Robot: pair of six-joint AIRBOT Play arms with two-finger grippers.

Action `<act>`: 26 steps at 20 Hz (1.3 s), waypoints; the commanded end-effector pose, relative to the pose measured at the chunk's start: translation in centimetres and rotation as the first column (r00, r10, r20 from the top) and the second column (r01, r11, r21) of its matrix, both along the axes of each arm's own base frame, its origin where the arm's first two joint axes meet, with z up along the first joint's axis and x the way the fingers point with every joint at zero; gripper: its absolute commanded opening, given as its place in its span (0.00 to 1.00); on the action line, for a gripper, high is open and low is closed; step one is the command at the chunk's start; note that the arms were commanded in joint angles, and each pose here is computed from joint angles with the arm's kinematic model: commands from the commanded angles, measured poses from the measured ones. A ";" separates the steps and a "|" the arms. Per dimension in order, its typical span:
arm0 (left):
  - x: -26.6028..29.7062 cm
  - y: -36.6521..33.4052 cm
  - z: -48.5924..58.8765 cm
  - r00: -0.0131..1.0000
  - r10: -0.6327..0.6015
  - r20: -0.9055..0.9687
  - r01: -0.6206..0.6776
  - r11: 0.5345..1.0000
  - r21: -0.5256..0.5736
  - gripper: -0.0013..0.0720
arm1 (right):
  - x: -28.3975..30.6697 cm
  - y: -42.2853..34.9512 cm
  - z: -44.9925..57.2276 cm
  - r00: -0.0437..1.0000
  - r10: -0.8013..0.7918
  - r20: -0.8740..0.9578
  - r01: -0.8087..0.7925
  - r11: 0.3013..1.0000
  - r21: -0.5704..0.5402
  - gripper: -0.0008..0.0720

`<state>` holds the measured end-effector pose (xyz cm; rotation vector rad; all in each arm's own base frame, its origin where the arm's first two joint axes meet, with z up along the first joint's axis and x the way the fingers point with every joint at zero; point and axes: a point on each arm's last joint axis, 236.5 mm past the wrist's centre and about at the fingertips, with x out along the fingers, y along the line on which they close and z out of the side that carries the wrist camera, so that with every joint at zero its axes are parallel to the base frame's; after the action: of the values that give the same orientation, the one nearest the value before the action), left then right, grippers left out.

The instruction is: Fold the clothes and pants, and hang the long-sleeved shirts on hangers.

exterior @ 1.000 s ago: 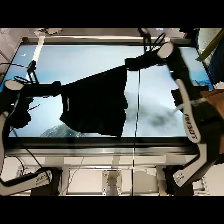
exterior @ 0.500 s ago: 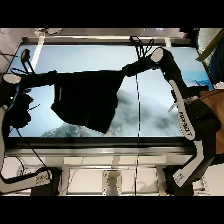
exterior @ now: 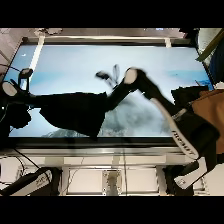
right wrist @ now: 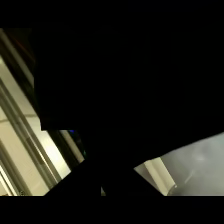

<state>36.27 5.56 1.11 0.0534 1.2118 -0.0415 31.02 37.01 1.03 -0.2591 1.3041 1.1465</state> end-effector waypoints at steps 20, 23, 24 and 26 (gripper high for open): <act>0.8 7.1 3.8 0.986 0.138 0.088 -0.157 0.953 0.258 0.97 | -8.0 2.4 3.1 0.943 0.180 -0.281 -0.196 0.980 -0.029 0.76; -1.7 7.1 6.2 0.969 0.203 0.140 -0.231 0.946 0.229 0.97 | -3.2 -1.6 8.1 0.981 0.057 -0.188 -0.051 0.998 0.037 0.76; -3.0 7.2 5.3 0.967 0.229 0.110 -0.248 0.943 0.223 0.97 | -2.2 -2.9 9.4 0.986 0.021 -0.167 -0.012 0.998 0.054 0.76; -6.1 7.0 1.4 0.952 0.306 -0.002 -0.301 0.936 0.180 0.97 | -1.0 -5.3 11.2 0.987 -0.046 -0.155 0.060 0.994 0.089 0.77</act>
<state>33.43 12.94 4.44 0.1234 1.1761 0.3016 28.05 35.67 9.18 -0.1372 1.4291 1.2643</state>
